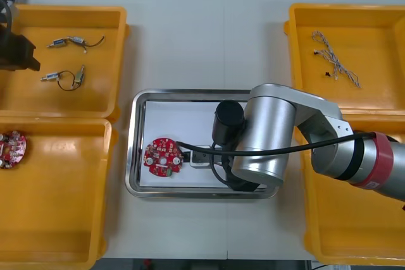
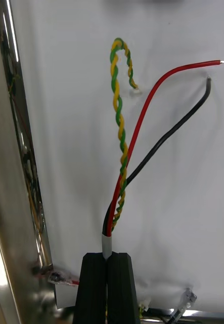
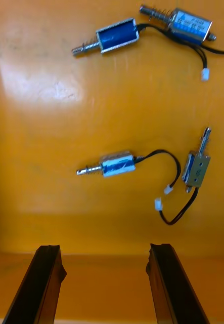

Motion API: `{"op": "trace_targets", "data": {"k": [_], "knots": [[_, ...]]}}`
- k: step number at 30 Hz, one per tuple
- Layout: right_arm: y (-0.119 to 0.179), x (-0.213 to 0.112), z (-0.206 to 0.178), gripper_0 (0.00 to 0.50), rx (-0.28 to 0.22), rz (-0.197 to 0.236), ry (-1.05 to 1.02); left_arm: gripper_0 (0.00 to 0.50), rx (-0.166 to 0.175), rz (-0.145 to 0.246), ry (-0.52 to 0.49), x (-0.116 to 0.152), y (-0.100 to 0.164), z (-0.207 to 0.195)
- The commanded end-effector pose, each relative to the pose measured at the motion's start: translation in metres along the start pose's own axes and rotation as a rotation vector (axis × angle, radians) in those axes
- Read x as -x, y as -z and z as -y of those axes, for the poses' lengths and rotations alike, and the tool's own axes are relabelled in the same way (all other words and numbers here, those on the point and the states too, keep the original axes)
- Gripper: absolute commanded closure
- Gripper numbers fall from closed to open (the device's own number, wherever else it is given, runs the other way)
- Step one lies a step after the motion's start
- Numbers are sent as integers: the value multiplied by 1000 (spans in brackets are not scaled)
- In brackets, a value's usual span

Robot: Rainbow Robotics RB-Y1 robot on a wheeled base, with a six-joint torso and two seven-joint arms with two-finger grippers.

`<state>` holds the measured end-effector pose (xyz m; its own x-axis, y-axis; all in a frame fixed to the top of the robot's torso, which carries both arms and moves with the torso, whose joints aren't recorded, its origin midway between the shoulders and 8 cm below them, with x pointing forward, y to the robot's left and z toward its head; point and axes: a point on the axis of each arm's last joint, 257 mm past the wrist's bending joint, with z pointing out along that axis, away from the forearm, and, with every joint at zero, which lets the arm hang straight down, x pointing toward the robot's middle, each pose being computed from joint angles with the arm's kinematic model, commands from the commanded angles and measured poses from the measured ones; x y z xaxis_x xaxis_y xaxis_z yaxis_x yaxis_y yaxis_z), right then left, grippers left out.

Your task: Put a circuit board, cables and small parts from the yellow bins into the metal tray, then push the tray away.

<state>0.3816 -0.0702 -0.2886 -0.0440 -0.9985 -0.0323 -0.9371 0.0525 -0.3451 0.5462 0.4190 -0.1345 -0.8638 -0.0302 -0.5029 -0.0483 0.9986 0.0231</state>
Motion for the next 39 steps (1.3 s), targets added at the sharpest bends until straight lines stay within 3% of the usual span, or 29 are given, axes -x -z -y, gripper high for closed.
{"op": "trace_targets", "data": {"k": [1, 6, 9, 12, 14, 17, 29, 39], "knots": [[5, 23, -1, 500, -28, 24, 33, 0, 68, 111, -121, 48, 26, -10], [4, 24, -3, 499, -21, 26, 40, 0, 75, 146, -137, 60, 15, -9], [4, 24, -3, 463, -23, 26, 39, 0, 79, 159, -146, 64, 11, -7], [4, 27, -2, 304, -27, 39, 39, 0, 76, 153, -143, 62, 5, -7], [5, 31, -1, 125, -31, 54, 40, 0, 75, 164, -155, 64, -2, -9], [5, 33, 0, 12, -35, 59, 36, 0, 83, 170, -202, 67, -9, -13], [36, 27, 16, 0, -53, 75, -16, 0, 90, 129, -445, 59, -20, -8], [80, 12, 32, 0, 7, 85, -157, 0, 77, 108, -610, 53, -32, 6]]}}
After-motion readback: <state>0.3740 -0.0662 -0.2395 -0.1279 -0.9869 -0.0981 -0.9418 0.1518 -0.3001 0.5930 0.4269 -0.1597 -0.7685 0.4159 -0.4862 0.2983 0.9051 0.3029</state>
